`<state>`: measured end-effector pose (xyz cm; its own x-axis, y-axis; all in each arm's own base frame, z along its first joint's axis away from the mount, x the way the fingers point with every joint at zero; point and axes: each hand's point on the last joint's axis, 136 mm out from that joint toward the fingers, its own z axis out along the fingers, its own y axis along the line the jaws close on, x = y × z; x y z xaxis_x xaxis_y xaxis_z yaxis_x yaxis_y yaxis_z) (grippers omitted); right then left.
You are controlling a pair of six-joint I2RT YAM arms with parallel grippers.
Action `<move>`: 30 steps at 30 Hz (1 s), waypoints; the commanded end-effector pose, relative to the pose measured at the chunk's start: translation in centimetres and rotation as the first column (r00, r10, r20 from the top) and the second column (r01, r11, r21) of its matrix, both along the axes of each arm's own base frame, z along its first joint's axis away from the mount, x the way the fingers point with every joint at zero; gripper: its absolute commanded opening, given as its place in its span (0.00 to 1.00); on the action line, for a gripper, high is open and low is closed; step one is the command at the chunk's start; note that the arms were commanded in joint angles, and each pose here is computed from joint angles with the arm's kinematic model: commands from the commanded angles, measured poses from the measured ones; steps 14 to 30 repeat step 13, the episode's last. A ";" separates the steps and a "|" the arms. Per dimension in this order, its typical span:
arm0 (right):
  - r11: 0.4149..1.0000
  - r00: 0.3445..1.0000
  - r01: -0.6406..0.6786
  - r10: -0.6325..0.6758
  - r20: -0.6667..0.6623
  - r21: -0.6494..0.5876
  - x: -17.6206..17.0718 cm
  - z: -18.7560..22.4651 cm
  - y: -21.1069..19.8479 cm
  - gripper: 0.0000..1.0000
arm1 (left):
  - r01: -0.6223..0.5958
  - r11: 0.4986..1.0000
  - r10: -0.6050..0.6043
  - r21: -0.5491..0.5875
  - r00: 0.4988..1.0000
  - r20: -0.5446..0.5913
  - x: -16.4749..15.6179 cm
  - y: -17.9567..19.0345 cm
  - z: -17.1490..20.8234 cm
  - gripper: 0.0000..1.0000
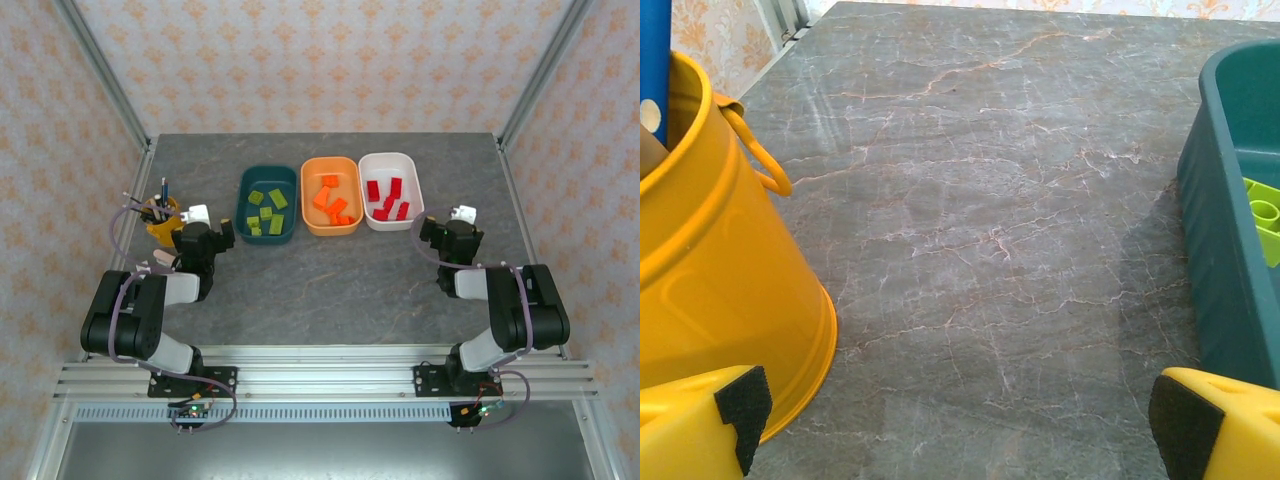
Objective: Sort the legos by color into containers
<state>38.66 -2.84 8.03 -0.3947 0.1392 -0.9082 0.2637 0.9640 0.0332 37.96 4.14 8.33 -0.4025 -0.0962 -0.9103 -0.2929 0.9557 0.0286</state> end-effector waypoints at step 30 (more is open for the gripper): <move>1.000 0.999 -0.006 0.005 0.038 0.018 0.6 0.9 0.0 0.99 | -0.009 1.000 0.008 0.028 0.999 0.048 0.7 0.0 1.4 1.00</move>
